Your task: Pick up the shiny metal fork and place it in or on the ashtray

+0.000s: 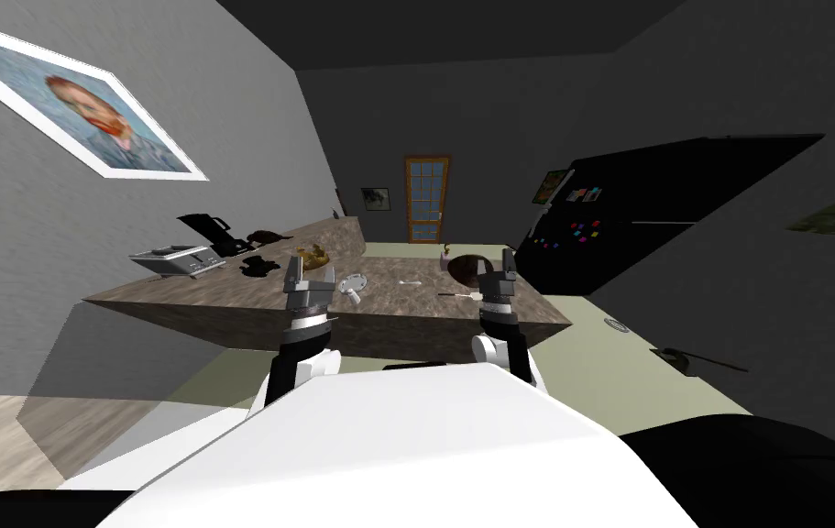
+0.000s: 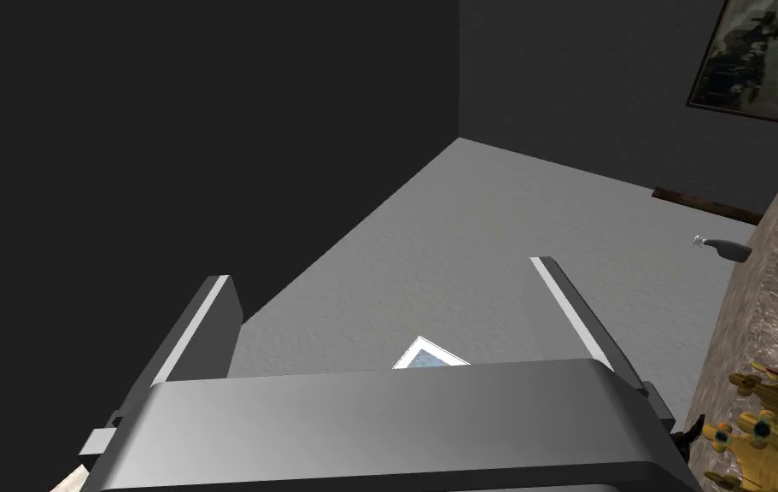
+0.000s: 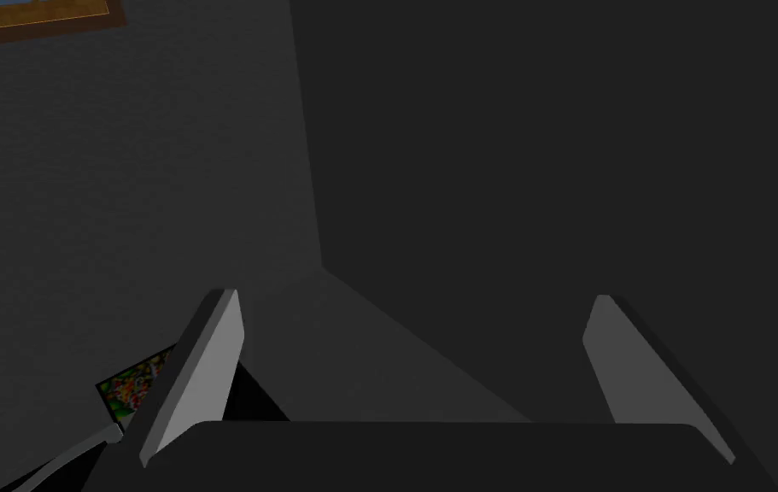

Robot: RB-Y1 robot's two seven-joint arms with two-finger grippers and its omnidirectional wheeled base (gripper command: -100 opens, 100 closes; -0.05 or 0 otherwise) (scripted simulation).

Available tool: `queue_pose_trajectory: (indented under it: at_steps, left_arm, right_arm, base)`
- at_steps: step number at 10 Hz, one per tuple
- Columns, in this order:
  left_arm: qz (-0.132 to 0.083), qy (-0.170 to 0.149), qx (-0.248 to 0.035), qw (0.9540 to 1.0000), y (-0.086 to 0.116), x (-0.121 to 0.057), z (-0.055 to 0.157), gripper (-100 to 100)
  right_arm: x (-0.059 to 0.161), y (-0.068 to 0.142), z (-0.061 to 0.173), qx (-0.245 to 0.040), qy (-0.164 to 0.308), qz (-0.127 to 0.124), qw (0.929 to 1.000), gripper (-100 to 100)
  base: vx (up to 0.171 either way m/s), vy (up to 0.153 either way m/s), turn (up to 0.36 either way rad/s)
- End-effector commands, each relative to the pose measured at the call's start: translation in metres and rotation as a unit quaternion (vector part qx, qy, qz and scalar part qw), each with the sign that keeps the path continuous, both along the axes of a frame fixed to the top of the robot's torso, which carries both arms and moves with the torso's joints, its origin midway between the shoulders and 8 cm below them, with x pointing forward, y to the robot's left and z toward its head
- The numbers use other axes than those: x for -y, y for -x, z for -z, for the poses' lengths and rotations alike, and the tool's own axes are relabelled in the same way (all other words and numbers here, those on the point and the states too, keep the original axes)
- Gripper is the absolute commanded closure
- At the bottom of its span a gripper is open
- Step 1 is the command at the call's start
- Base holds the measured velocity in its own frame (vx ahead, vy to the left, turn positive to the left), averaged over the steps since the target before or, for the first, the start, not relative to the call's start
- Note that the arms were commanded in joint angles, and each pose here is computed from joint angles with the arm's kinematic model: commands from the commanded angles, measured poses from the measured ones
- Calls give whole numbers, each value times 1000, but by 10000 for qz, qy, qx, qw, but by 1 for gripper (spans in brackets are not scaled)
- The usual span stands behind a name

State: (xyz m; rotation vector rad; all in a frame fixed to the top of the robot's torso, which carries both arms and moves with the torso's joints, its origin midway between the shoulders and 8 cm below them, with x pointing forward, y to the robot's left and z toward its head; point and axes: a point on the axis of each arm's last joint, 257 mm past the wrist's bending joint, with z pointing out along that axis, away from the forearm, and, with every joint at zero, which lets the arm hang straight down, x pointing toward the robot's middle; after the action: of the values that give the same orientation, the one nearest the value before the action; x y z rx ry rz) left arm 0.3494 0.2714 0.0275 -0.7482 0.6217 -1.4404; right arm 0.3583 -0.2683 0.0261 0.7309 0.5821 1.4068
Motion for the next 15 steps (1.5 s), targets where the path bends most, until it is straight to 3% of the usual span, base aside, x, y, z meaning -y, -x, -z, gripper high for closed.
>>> queue_pose_trajectory:
  at_steps: [1, 5, 6, 7, 8, 9, 10, 11, 12, 13, 14, 15]
  left_arm:
    - [-18, -271, -170, 9995, -11, -1, 6, -100]
    - [-366, -791, -614, 9943, -44, -24, 20, -100]
    - [-368, -778, -671, 9940, -47, -24, 22, -100]
    - [-520, -893, -795, 9915, -57, -34, 25, -100]
    - [-525, -886, -837, 9912, -58, -35, 27, -100]
    - [-701, -986, -981, 9878, -69, -48, 31, -100]
    - [-705, -980, -1019, 9874, -70, -48, 33, -100]
    - [-896, -1069, -1142, 9836, -81, -62, 35, -100]
    - [-905, -1054, -1218, 9828, -82, -63, 38, -100]
    - [-1111, -1130, -1330, 9784, -92, -79, 40, -100]
    - [-1122, -1107, -1430, 9771, -94, -81, 44, -100]
    - [-1342, -1165, -1562, 9716, -103, -98, 47, -100]
  right_arm:
    - [0, 0, 0, 0, 0, 0, 10000, 0]
    - [0, 0, 0, 1, 0, -1, 10000, 0]
    - [0, 0, 0, 1, 0, -1, 10000, 0]
    - [0, 0, 0, 0, 0, 0, 10000, 0]
    - [0, 0, 0, 0, 0, 0, 10000, 0]
    - [0, 0, 0, 0, 0, 0, 10000, 0]
    - [0, 0, 0, 0, 0, 0, 10000, 0]
    - [0, 0, 0, 0, 0, 0, 10000, 0]
    - [0, 0, 0, 0, 0, 0, 10000, 0]
    - [0, 0, 0, 0, 0, 0, 10000, 0]
    - [0, 0, 0, 0, 0, 0, 10000, 0]
    - [0, 0, 0, 0, 0, 0, 10000, 0]
  base:
    - [-17, -8, -81]
    - [-51, -12, -118]
    - [-39, -5, -33]
    - [-32, -1, -86]
    - [-26, -2, -60]
    - [-33, -9, -113]
    - [-28, -9, -56]
    - [-35, -15, -115]
    - [-33, -10, -70]
    - [-42, -15, -133]
    - [-33, -8, -69]
    - [-30, -11, -163]
